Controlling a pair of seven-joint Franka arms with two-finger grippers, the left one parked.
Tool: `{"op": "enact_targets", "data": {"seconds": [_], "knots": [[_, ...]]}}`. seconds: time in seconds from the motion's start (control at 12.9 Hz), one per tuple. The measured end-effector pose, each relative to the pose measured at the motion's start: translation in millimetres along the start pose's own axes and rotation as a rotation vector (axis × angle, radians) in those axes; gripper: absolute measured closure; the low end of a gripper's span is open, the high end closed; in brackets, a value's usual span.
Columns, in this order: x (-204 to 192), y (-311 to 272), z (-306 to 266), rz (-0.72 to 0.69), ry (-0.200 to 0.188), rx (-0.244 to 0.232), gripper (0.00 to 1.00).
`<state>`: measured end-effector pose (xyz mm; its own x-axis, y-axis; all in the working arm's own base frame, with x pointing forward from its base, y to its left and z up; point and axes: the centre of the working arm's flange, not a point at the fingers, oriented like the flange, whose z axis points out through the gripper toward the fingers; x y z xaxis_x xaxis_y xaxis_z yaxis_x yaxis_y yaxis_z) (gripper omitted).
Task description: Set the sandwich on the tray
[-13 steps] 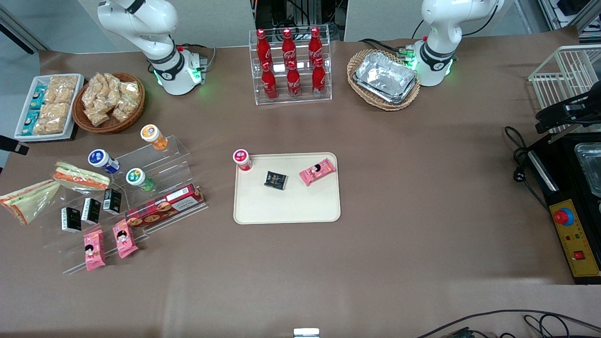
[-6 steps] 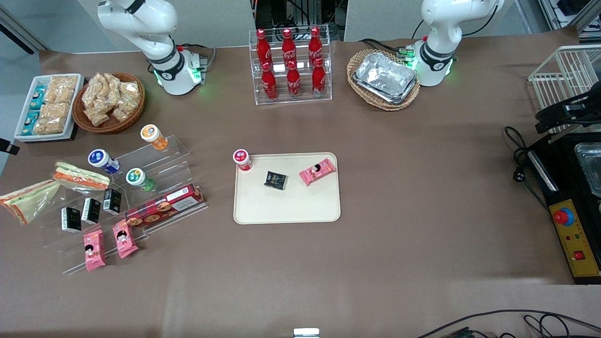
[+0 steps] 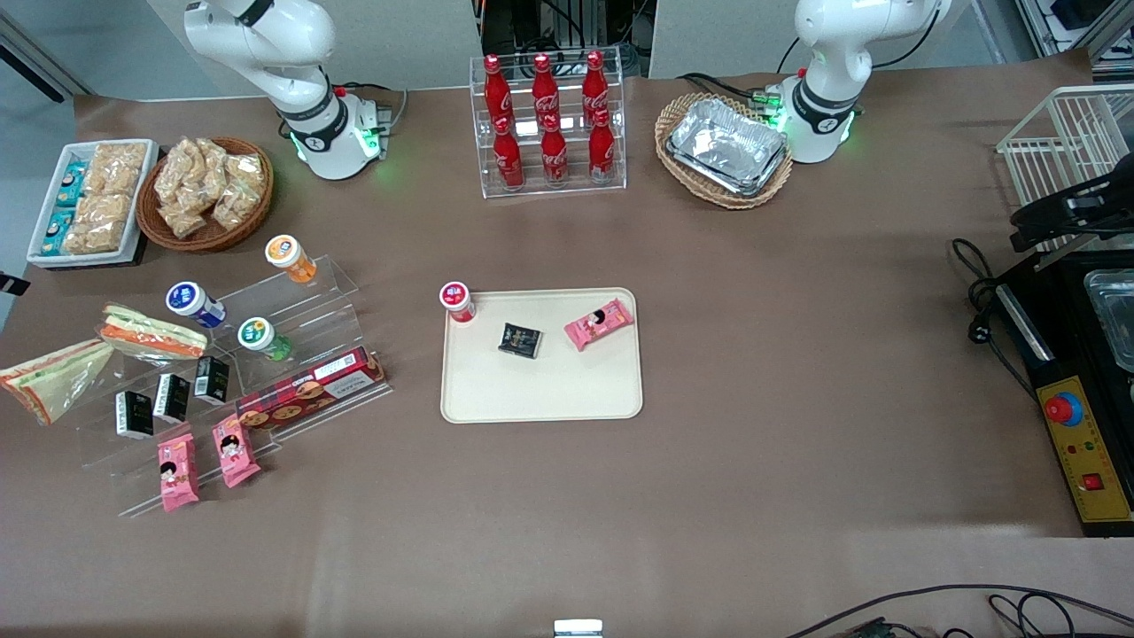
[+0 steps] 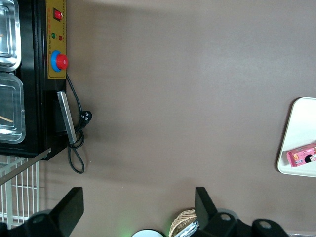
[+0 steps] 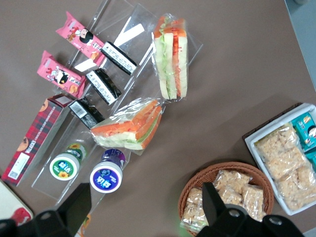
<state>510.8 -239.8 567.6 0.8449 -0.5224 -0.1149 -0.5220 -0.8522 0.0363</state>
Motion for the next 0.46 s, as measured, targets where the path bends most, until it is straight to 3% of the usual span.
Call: {"op": "enact_targets", "data": {"seconds": [0.23,0.46], "knots": [[4.3,21.3,3.5,0.119,0.0,0.001,0.0],[24.3,39.8,25.7,0.165,0.041,-0.002,0.0]]}}
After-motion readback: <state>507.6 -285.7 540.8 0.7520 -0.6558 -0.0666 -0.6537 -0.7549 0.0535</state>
